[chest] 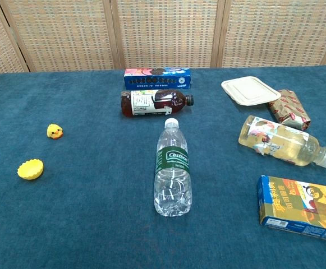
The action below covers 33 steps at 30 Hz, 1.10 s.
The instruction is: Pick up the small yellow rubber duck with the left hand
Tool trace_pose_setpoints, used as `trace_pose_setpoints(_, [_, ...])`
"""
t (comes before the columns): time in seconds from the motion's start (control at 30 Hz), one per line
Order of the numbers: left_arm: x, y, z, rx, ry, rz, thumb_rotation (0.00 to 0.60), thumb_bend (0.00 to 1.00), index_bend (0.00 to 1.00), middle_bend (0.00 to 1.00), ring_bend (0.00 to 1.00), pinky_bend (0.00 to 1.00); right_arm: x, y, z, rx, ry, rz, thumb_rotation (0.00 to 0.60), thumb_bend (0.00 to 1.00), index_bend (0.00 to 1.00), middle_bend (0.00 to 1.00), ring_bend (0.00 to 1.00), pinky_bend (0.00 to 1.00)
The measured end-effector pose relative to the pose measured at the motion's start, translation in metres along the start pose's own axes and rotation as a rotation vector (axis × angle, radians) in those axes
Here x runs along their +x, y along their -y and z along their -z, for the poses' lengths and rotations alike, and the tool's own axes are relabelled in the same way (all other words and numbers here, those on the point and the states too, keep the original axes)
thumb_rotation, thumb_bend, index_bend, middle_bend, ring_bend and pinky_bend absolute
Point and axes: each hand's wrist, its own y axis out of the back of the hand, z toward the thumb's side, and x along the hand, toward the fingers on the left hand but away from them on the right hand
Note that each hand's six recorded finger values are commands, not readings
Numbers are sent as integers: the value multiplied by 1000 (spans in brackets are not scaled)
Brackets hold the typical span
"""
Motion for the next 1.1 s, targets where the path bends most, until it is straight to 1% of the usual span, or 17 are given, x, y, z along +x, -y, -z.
trace_pose_setpoints(0.23, [3, 6, 1, 5, -5, 22, 600, 0, 0, 0, 0, 0, 0, -1, 2, -13, 7, -2, 600, 0, 0, 0, 0, 0])
trace_pose_setpoints(0.33, [12, 6, 0, 7, 1, 15, 600, 0, 0, 0, 0, 0, -1, -2, 4, -20, 13, 2, 600, 0, 0, 0, 0, 0])
trace_pose_setpoints(0.43, [28, 7, -1, 10, 1, 6, 600, 0, 0, 0, 0, 0, -2, -2, 7, -23, 21, -1, 600, 0, 0, 0, 0, 0])
trace_pose_setpoints(0.5, [42, 10, 0, 10, -7, 16, 600, 0, 0, 0, 0, 0, -4, 0, 8, -23, 26, -10, 600, 0, 0, 0, 0, 0])
trace_pose_setpoints(0.63, [79, 20, 0, 14, -23, 79, 600, 28, 0, 0, 0, 0, -9, 5, 12, -19, 43, -28, 600, 0, 0, 0, 0, 0])
trace_pose_setpoints(0.7, [101, 28, -2, 9, -38, 126, 600, 53, 30, 0, 0, 0, -10, 7, 14, -15, 50, -34, 600, 0, 0, 0, 0, 0])
trace_pose_setpoints(0.77, [126, 36, -6, -1, -50, 166, 600, 85, 137, 0, 0, 0, -12, 9, 15, -11, 57, -39, 600, 0, 0, 0, 0, 0])
trace_pose_setpoints(0.87, [160, 44, -10, -2, -66, 191, 600, 129, 245, 0, 0, 0, -14, 12, 18, -8, 71, -47, 600, 0, 0, 0, 0, 0])
trace_pose_setpoints(0.97, [188, 54, -12, 6, -86, 196, 600, 153, 295, 0, 0, 0, -15, 14, 22, -5, 84, -53, 600, 0, 0, 0, 0, 0])
trace_pose_setpoints(1.1, [216, 69, -16, 6, -111, 210, 600, 173, 337, 0, 0, 0, -18, 15, 28, -5, 104, -59, 600, 0, 0, 0, 0, 0])
